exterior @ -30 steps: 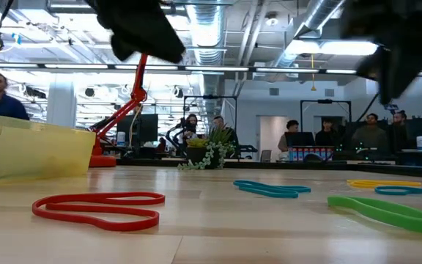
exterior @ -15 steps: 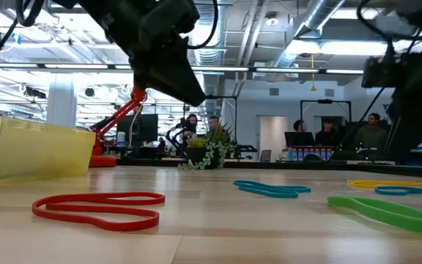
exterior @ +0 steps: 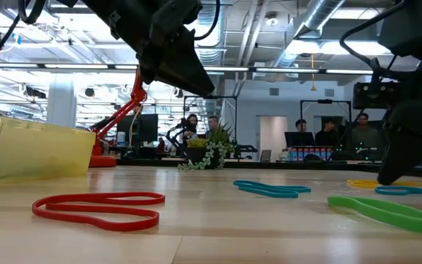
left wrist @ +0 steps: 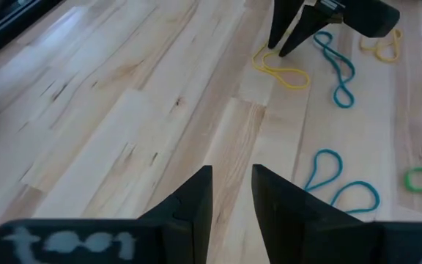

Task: Pick and place items into bin
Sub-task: Put the yellow rubber band into the yellow bin

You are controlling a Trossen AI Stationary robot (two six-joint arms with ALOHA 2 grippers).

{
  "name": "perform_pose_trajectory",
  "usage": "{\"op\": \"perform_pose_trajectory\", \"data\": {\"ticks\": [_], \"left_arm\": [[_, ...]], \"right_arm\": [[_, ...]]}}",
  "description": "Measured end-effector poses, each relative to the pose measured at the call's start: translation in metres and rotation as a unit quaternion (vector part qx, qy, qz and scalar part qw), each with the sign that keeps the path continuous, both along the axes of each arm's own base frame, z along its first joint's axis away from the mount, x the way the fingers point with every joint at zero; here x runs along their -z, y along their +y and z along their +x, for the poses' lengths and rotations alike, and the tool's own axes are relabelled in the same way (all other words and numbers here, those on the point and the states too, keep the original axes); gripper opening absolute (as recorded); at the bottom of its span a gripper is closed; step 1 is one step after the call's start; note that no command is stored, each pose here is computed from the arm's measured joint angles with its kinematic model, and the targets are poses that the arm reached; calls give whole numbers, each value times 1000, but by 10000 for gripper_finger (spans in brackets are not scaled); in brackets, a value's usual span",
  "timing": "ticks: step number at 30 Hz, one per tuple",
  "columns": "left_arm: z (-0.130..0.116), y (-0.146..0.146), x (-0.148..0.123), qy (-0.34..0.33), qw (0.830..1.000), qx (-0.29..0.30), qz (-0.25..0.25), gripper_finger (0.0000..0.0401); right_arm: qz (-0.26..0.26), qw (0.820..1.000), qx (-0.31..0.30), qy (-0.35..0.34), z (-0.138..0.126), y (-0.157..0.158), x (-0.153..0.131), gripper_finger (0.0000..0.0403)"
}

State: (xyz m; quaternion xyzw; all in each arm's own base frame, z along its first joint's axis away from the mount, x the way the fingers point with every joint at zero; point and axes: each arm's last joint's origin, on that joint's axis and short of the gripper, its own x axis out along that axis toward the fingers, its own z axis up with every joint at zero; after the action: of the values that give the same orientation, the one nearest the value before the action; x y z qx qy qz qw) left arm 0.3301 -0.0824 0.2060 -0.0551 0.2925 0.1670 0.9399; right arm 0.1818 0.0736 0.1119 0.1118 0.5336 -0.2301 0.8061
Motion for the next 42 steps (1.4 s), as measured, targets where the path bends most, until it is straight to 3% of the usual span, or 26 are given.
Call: {"op": "perform_pose_trajectory", "data": {"ticks": [6, 13, 18, 23, 27, 36, 42], "left_arm": [[0, 0, 0, 0, 1000, -3, 3, 86], [0, 3, -1, -2, 999, -24, 37, 86], [2, 8, -3, -8, 997, -33, 72, 86], [7, 15, -8, -21, 995, -22, 96, 86], [12, 14, -14, -42, 993, 26, 107, 86], [17, 9, -20, -63, 981, 129, 129, 86], [17, 8, -20, -61, 974, 171, 137, 86]], "right_arm": [[4, 1000, 0, -7, 1, 0, 0, 14], [-16, 996, -10, -87, 16, 4, -18, 2], [-70, 976, -34, -204, 35, 7, -45, 1], [-93, 945, -81, -303, 56, 8, -64, 1], [-112, 933, -100, -328, 67, 5, -65, 1], [-59, 922, -144, -356, 83, -3, -60, 0], [-52, 894, -176, -408, 89, -2, -72, 0]]}}
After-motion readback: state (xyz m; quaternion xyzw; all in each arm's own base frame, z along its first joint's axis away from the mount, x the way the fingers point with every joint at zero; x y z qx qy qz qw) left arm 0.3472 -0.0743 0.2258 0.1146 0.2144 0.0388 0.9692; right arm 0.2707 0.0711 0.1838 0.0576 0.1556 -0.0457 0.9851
